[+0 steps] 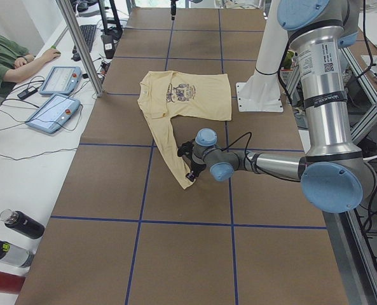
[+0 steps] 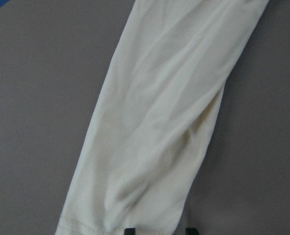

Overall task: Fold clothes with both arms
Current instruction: 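Grasp the sleeve cuff nearest the left gripper, then lift the sleeve with the left gripper and carry it across the shirt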

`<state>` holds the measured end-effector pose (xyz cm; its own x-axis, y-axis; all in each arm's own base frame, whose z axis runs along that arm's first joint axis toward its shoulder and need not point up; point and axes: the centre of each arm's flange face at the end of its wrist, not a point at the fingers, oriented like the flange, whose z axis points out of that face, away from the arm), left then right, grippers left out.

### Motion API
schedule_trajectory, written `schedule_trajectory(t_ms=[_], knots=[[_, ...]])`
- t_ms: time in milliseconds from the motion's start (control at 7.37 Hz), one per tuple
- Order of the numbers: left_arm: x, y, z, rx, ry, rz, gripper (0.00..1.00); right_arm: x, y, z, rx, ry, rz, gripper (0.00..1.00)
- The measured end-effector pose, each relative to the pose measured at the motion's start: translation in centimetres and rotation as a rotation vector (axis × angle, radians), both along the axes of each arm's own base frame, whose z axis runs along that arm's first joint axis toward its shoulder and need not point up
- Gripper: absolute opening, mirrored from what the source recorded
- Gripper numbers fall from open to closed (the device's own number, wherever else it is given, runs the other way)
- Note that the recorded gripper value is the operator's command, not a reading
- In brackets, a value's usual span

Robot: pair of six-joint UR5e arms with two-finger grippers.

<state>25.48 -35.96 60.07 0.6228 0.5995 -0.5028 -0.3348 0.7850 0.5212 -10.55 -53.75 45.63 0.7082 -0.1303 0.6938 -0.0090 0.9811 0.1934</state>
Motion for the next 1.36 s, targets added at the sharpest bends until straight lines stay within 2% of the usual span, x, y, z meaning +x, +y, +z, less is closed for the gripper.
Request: schedule_trajectory(t_ms=[272,407,543,679,815,1086,1358], knots=[[-0.1,0.0,0.1,0.001,-0.003,0.001,0.42,0.0,0.0,0.0,-0.001,0.000,0.000,1.00],[-0.1,0.1,0.2,0.001,-0.005,0.001,0.36,0.0,0.0,0.0,-0.001,0.000,0.001,1.00],[-0.2,0.1,0.2,0.000,-0.006,0.000,0.25,0.0,0.0,0.0,-0.001,0.000,0.001,1.00],[-0.3,0.1,0.3,-0.001,-0.008,0.000,0.06,0.0,0.0,0.0,-0.001,0.000,0.001,1.00],[-0.5,0.3,0.5,-0.002,-0.010,0.000,0.00,0.0,0.0,0.0,-0.001,0.000,0.001,1.00],[-1.0,0.6,0.4,-0.003,-0.011,0.000,0.00,0.0,0.0,-0.1,0.000,-0.001,0.001,1.00],[-1.4,0.7,-2.0,0.022,0.021,-0.003,0.00,0.0,-0.1,-0.2,0.002,-0.002,0.001,1.00]])
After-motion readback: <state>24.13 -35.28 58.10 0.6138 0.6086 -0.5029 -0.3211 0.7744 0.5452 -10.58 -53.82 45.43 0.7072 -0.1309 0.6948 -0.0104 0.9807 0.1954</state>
